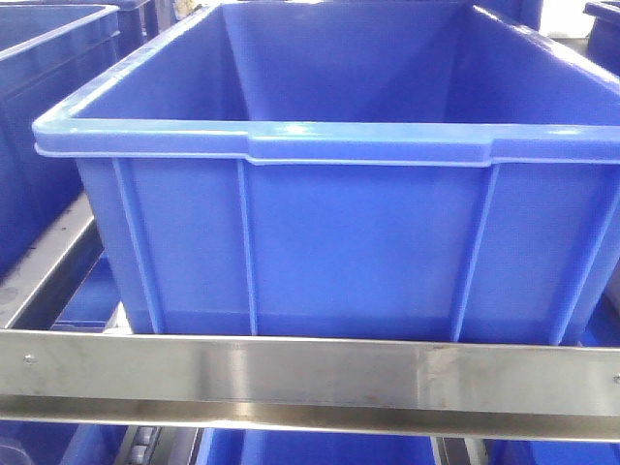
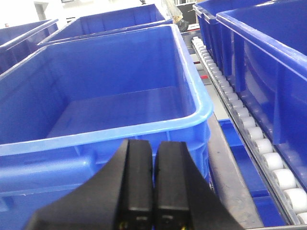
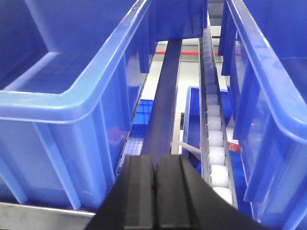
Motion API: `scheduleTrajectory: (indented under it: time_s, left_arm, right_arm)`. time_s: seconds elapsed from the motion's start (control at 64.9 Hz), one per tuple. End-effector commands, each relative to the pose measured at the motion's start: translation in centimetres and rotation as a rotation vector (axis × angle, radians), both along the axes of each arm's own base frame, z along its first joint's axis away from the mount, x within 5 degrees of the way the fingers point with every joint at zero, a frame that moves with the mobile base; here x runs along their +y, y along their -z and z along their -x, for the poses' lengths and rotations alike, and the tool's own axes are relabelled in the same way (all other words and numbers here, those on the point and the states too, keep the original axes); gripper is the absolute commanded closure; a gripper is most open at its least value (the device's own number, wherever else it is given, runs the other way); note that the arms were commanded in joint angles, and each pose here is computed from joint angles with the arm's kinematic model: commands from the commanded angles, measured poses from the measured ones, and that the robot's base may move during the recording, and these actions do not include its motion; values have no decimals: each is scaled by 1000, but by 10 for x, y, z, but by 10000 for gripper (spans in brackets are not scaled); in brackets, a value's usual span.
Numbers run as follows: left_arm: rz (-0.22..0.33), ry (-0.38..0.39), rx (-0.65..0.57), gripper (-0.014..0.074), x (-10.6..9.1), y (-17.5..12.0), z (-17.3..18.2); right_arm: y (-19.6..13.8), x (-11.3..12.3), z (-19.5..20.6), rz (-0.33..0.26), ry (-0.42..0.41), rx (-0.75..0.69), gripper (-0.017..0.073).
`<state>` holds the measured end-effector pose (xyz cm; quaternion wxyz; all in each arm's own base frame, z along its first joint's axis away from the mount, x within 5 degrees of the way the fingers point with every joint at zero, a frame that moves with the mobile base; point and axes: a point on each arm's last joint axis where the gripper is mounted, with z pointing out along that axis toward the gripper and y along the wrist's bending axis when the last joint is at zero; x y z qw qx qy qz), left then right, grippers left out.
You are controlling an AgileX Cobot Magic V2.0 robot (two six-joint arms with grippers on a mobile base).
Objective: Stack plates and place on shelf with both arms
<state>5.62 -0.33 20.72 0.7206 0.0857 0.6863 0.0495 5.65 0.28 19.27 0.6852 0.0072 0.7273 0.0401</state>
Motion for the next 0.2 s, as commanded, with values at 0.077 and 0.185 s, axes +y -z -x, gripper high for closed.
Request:
scheduleTrajectory:
  time_s: [0.077, 0.185]
  left_arm:
    - [20, 1, -105, 512, 0, -8, 3]
    - [20, 1, -105, 512, 0, -8, 3]
  right_arm:
    - [-8, 0, 1, 5, 7, -105, 503]
    - [-8, 0, 1, 5, 7, -105, 503]
